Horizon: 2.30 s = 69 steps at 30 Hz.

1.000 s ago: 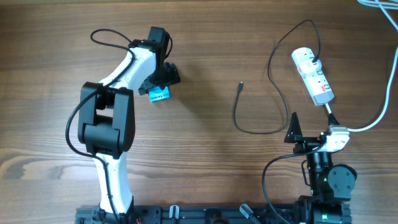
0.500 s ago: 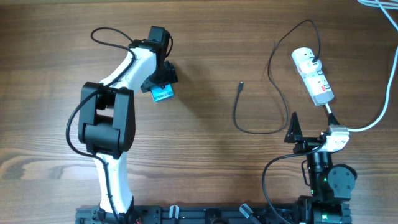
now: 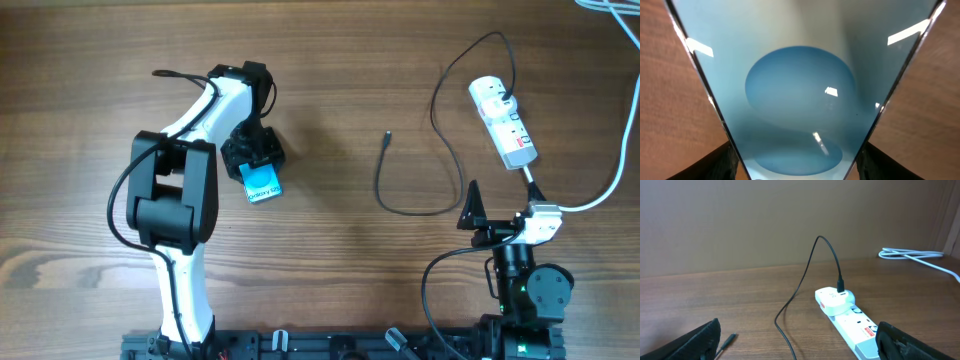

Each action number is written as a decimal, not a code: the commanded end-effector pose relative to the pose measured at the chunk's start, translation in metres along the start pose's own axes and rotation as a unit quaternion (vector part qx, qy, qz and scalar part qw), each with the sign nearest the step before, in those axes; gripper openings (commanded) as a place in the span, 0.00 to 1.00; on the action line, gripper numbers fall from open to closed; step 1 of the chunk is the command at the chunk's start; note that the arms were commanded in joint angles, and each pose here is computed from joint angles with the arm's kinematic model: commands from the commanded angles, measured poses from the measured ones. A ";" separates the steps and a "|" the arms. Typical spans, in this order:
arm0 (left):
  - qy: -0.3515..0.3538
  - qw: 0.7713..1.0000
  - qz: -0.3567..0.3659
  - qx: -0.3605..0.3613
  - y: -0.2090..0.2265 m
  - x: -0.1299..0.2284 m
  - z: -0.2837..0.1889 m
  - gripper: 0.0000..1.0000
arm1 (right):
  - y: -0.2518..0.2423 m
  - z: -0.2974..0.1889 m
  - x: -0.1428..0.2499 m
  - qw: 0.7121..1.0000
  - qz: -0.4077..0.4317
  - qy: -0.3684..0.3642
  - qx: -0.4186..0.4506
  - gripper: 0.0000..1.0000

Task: Plug charger to phone and switch on socket
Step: 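Lower the left gripper and close it on the phone's bottom edge, then lift the phone upright with the left gripper and hold it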

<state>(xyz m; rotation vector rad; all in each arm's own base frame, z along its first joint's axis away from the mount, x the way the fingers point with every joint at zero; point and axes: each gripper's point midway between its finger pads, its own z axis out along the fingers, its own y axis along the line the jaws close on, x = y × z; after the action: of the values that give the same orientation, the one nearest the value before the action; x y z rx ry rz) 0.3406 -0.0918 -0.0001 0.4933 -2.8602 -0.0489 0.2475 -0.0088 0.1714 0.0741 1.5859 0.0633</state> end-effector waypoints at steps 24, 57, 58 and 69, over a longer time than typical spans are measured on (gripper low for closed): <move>-0.005 1.000 -0.005 0.001 -0.004 -0.008 0.018 1.00 | -0.004 0.000 -0.002 1.000 0.005 -0.005 0.010 1.00; -0.004 1.000 -0.003 0.000 -0.006 -0.007 0.018 1.00 | -0.004 0.000 -0.002 1.000 0.005 -0.005 0.010 1.00; -0.004 1.000 -0.003 0.000 -0.006 -0.007 0.018 1.00 | -0.004 0.000 -0.002 1.000 0.005 -0.005 0.010 1.00; -0.005 1.000 -0.003 0.000 -0.006 -0.007 0.018 1.00 | -0.004 0.000 -0.002 1.000 0.006 -0.005 0.010 1.00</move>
<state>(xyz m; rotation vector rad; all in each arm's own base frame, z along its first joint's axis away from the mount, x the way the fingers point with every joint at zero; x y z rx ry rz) 0.3457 -0.1014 -0.0039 0.5043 -2.8673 0.0314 0.2475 -0.0088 0.1714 0.0741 1.5859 0.0633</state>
